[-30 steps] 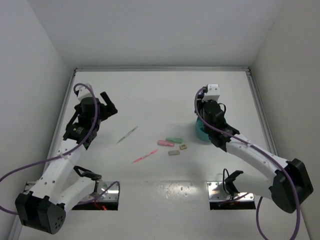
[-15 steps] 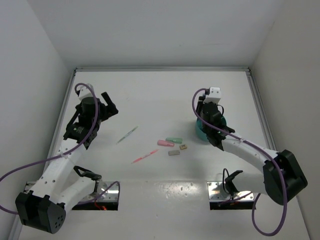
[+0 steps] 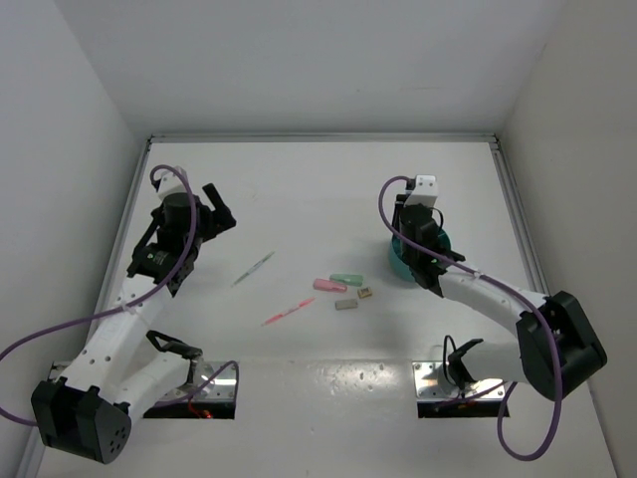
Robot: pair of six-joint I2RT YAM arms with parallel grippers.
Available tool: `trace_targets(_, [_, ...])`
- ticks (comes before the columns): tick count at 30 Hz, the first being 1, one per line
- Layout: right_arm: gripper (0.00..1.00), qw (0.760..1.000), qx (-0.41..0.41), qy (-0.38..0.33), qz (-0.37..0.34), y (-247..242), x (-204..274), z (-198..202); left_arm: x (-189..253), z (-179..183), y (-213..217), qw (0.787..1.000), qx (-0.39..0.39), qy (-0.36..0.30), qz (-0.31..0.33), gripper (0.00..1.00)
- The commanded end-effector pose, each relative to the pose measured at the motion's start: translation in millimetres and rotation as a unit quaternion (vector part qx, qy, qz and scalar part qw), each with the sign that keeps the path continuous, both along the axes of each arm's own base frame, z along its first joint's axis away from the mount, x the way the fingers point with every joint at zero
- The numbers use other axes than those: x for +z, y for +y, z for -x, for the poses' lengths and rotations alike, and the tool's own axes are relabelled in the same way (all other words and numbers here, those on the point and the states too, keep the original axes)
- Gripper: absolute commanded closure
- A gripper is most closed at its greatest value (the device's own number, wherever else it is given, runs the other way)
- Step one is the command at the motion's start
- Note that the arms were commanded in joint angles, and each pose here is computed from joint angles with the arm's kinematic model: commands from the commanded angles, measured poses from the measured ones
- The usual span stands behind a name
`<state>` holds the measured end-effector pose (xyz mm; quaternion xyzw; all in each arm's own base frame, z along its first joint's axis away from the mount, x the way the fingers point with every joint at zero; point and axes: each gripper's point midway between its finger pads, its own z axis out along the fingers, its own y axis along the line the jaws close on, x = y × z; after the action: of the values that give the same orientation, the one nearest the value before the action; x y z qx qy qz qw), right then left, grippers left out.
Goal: Sort the stationery into containers
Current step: Place the stationery in the storage box.
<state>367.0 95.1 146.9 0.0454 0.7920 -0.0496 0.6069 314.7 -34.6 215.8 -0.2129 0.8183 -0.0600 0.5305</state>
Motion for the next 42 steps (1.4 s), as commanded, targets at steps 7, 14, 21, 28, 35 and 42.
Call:
trace_targets(7, [1.0, 0.999, 0.016, -0.025, -0.014, 8, 18, -8, 3, -2, 1, 1.0, 0.0, -0.007, 0.002, 0.01])
trace_targets(14, [1.0, 0.999, 0.027, -0.019, -0.009, 11, 14, -8, 3, -2, 1, 1.0, 0.0, -0.007, 0.002, 0.01])
trace_targets(21, [1.0, 0.999, 0.036, 0.001, -0.002, 13, 3, -6, 3, -2, 1, 1.0, 0.0, -0.007, 0.002, 0.01])
trace_targets(28, [0.98, 0.999, 0.037, -0.001, -0.001, 9, 5, -4, 3, -2, 1, 1.0, 0.0, -0.007, 0.002, 0.01])
trace_targets(35, [0.82, 0.999, 0.042, 0.008, 0.007, 9, -1, -1, 3, -2, 1, 1.0, 0.0, -0.007, 0.002, 0.01])
trace_targets(42, [0.7, 0.999, 0.052, 0.014, 0.006, 11, -4, 2, 3, -2, 1, 1.0, 0.0, -0.007, 0.002, 0.01])
